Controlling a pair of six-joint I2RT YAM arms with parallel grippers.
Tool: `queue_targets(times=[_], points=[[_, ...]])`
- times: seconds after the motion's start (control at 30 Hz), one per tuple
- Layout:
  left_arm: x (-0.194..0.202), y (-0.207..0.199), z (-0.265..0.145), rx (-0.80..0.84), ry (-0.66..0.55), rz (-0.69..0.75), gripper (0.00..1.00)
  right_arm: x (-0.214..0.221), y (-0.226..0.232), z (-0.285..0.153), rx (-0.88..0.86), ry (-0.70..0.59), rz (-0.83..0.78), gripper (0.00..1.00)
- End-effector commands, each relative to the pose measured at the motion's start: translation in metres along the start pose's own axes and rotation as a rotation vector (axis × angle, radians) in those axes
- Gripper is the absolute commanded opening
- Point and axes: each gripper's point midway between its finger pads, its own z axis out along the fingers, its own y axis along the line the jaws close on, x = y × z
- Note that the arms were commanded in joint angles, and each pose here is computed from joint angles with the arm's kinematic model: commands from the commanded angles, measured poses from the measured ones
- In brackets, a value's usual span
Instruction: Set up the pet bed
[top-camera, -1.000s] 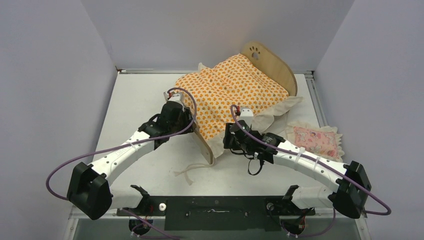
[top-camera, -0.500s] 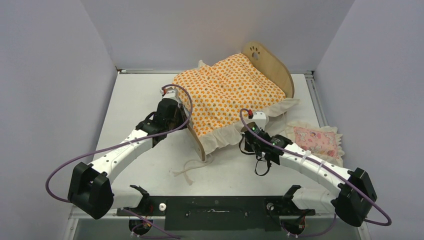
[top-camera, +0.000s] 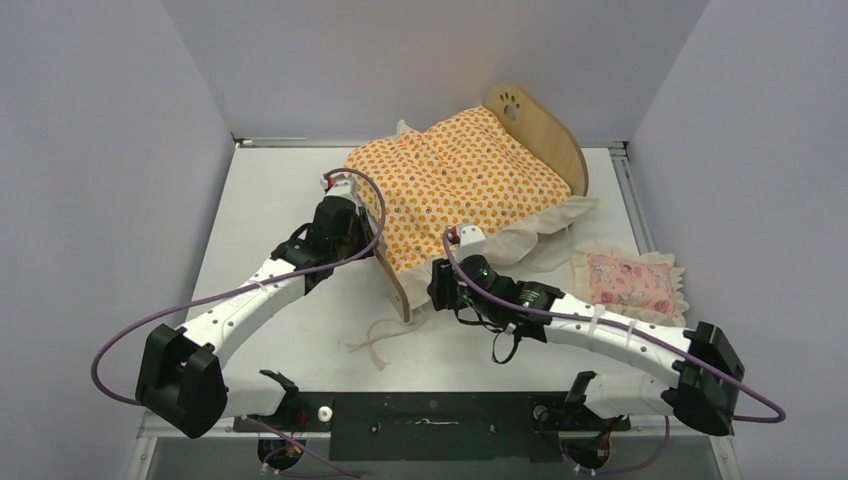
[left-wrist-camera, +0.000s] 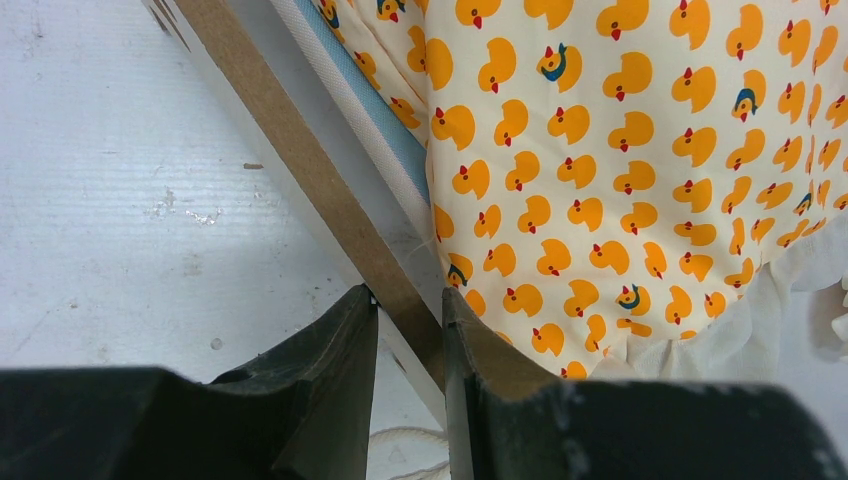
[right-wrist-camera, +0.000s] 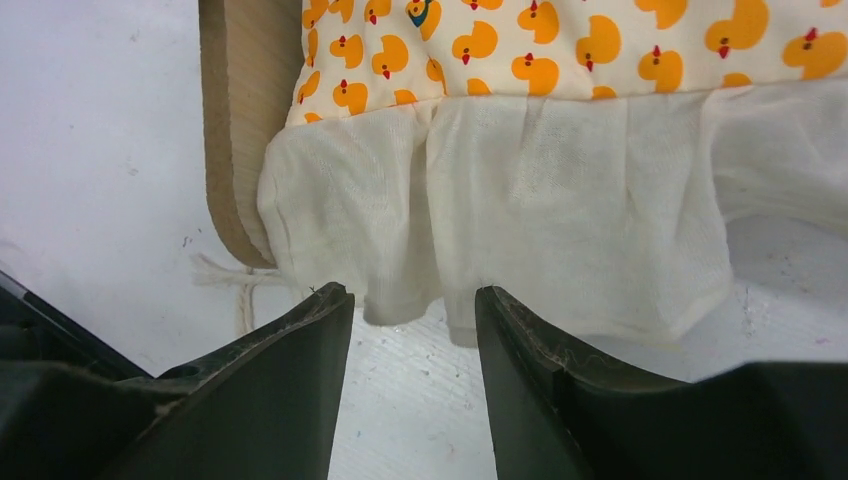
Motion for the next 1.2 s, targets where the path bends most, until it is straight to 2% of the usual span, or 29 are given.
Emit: queue_targets(times=[0.0,0.1,0.27,0.3,0.37,0.53,0.6,0.67,0.77,0.83,0.87,1.03,1.17], points=[[0.003,0.004,0.001,-0.003,0.025,0.062,0.18,-0.03,0.021,0.018,-0.024,-0.076,-0.041,0.49],[0.003,0.003,0.001,-0.005,0.025,0.063,0.18,-0.02,0.014,0.028,0.02,-0.04,-0.074,0.46],[-0.001,0.006,0.002,-0.02,0.02,0.07,0.17,-0.004,-0.013,0.021,0.109,-0.004,-0.118,0.1],[-0.001,0.006,0.002,-0.023,0.018,0.072,0.17,-0.002,-0.023,0.017,0.139,-0.003,-0.125,0.06],[-0.001,0.009,0.003,-0.031,0.019,0.077,0.16,0.0,-0.043,0.009,0.196,-0.001,-0.128,0.05],[-0.002,0.013,0.003,-0.039,0.01,0.098,0.15,0.002,-0.081,0.0,0.257,0.01,-0.087,0.06],[-0.003,0.014,0.002,-0.034,0.006,0.108,0.16,0.001,-0.083,0.0,0.259,0.009,-0.09,0.09],[-0.004,0.011,0.0,-0.018,0.0,0.116,0.19,-0.002,-0.078,0.001,0.242,0.012,-0.094,0.19],[-0.007,0.007,-0.004,0.004,-0.013,0.122,0.25,-0.011,-0.064,-0.002,0.19,0.005,-0.085,0.39],[-0.009,0.005,-0.007,0.017,-0.018,0.123,0.33,-0.016,-0.053,-0.009,0.159,-0.01,-0.084,0.5],[-0.01,0.004,-0.009,0.022,-0.021,0.123,0.37,-0.018,-0.048,-0.013,0.147,-0.018,-0.083,0.52],[-0.013,0.002,-0.02,0.034,-0.032,0.124,0.57,-0.011,-0.015,-0.025,0.022,-0.051,-0.073,0.5],[-0.02,0.001,-0.034,0.034,-0.038,0.13,0.66,0.013,0.001,-0.011,-0.036,-0.035,-0.015,0.48]])
